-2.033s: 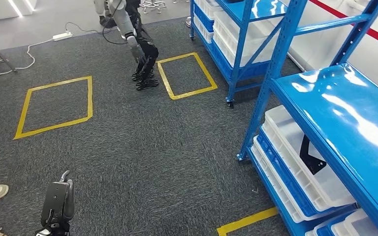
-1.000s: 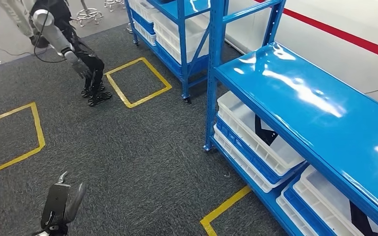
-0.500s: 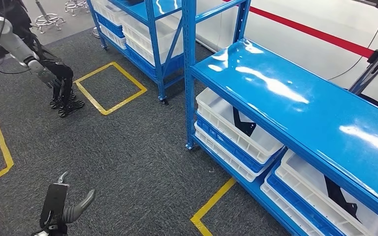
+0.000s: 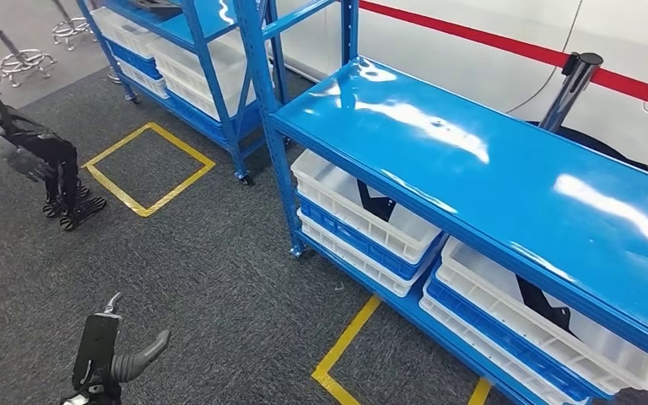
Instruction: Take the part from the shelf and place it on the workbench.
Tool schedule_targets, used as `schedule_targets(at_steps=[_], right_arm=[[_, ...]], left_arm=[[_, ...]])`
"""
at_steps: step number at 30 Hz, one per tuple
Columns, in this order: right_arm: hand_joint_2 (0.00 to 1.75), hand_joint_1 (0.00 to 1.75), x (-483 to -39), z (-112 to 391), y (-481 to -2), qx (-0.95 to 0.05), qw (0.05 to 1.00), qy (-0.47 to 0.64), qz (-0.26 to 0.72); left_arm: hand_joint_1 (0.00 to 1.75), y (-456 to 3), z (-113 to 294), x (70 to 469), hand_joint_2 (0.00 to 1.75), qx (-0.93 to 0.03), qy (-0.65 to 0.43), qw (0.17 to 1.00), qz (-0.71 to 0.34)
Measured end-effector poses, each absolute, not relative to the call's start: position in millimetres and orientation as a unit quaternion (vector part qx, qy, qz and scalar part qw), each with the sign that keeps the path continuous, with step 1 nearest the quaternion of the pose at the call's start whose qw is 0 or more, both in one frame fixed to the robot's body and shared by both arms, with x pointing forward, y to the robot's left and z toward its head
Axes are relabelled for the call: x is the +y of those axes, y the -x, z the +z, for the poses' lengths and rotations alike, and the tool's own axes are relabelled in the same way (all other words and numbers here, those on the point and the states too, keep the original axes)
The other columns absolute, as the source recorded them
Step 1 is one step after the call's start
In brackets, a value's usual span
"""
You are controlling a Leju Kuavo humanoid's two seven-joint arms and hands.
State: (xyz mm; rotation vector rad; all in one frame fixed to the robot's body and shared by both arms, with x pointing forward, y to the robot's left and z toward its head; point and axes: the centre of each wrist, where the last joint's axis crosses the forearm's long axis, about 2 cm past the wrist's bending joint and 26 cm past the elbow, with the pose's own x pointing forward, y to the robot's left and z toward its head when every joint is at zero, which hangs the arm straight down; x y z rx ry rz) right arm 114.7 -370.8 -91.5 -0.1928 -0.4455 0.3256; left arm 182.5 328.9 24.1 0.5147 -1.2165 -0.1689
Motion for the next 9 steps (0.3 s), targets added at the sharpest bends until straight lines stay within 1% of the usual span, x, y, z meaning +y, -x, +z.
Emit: schedule_targets(at_steps=[9], right_arm=[[0.0, 0.0, -369.5, -91.9, -113.7, -0.221, 0.958, 0.093, 0.159]], left_arm=[[0.0, -177.4, 21.5, 328.4, 1.75, -0.557, -0.237, 0.792, -0.081]])
